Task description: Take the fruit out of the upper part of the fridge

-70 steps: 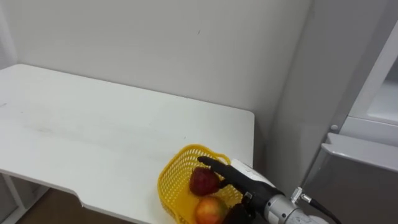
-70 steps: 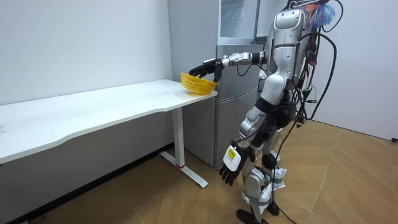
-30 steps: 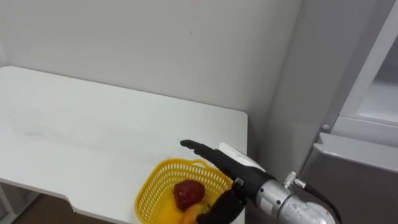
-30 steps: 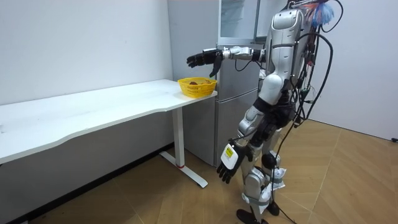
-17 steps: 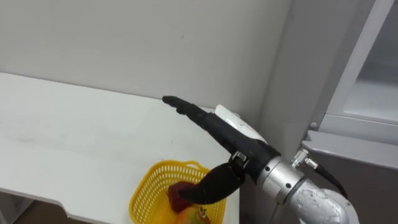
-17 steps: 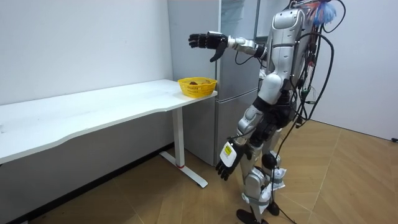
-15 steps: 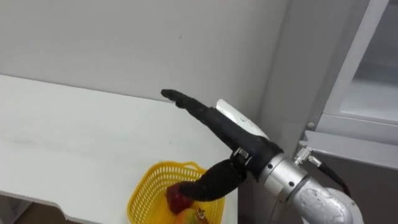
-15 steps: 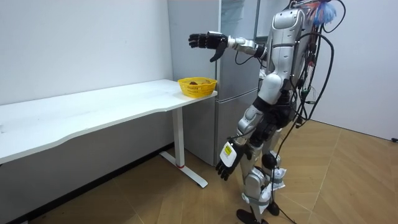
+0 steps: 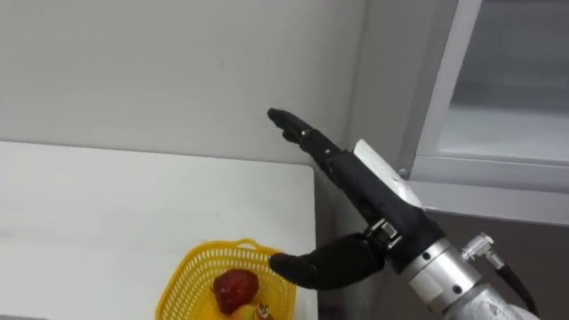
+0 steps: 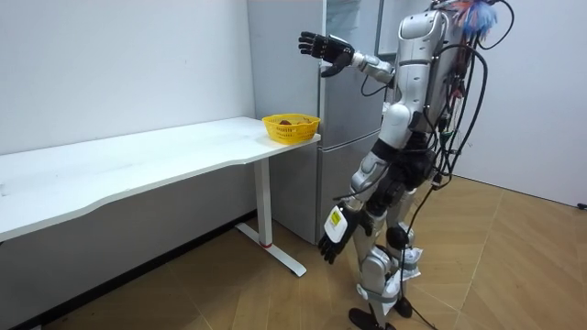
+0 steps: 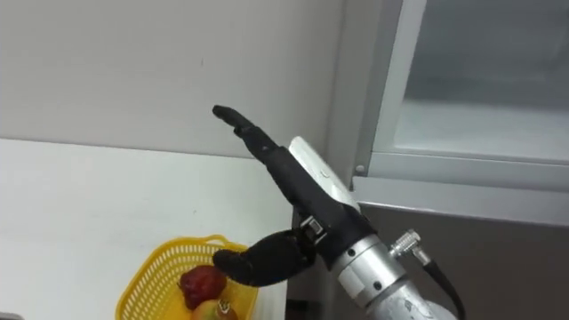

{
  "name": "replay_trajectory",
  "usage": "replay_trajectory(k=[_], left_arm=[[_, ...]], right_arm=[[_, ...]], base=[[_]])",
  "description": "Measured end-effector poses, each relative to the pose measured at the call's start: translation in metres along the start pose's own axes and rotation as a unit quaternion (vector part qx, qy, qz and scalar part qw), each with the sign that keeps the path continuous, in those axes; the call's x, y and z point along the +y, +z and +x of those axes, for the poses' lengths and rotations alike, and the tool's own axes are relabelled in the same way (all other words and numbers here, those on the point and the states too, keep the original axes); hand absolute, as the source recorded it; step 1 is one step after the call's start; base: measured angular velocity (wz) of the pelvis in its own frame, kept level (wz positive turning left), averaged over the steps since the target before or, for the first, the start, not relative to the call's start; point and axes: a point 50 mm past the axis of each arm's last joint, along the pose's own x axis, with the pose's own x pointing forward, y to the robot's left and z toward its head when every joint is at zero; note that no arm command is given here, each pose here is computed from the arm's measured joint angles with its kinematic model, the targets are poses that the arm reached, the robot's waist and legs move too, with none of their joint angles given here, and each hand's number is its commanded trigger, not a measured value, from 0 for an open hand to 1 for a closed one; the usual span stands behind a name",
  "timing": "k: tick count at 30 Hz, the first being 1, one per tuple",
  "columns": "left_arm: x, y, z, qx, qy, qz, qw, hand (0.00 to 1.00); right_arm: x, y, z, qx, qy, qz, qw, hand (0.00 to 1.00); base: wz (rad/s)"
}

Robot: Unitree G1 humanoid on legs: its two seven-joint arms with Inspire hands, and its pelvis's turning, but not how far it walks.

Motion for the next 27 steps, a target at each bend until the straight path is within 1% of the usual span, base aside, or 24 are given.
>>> replay_trajectory(k=[3,6,10,12,15,19,22,27], left_arm=[[0.000,0.000,0.000,0.001,0.001,-0.004,1.000,0.00],[-0.001,0.001,0.000,-0.004,0.002,-0.005,1.000,0.00],[-0.003,0.001,0.000,-0.009,0.009,-0.005,1.000,0.00],[-0.009,-0.003,-0.002,-0.005,0.007,-0.007,1.000,0.00],[-0.016,-0.012,-0.004,0.006,0.003,-0.009,1.000,0.00],[-0.020,-0.012,-0.005,0.007,0.000,-0.011,1.000,0.00],[-0.019,-0.009,-0.004,0.003,0.003,-0.010,1.000,0.00],[-0.016,-0.002,-0.002,-0.007,0.011,-0.008,1.000,0.00]], right_arm=[[0.000,-0.002,-0.012,0.009,-0.025,0.046,0.999,0.00],[-0.005,-0.004,-0.021,0.012,-0.048,0.071,0.996,0.00],[-0.015,-0.001,-0.026,0.006,-0.084,0.071,0.994,0.00],[-0.020,0.003,-0.030,-0.006,-0.110,0.069,0.991,0.00],[-0.019,0.000,-0.039,-0.001,-0.133,0.095,0.987,0.00],[-0.016,-0.010,-0.052,0.031,-0.163,0.111,0.980,0.00],[-0.012,-0.024,-0.067,0.075,-0.181,0.119,0.973,0.00],[-0.009,-0.026,-0.078,0.078,-0.192,0.118,0.971,0.00]], base=[[-0.09],[-0.01],[-0.13],[-0.15],[-0.06],[-0.10],[-0.06],[-0.02]])
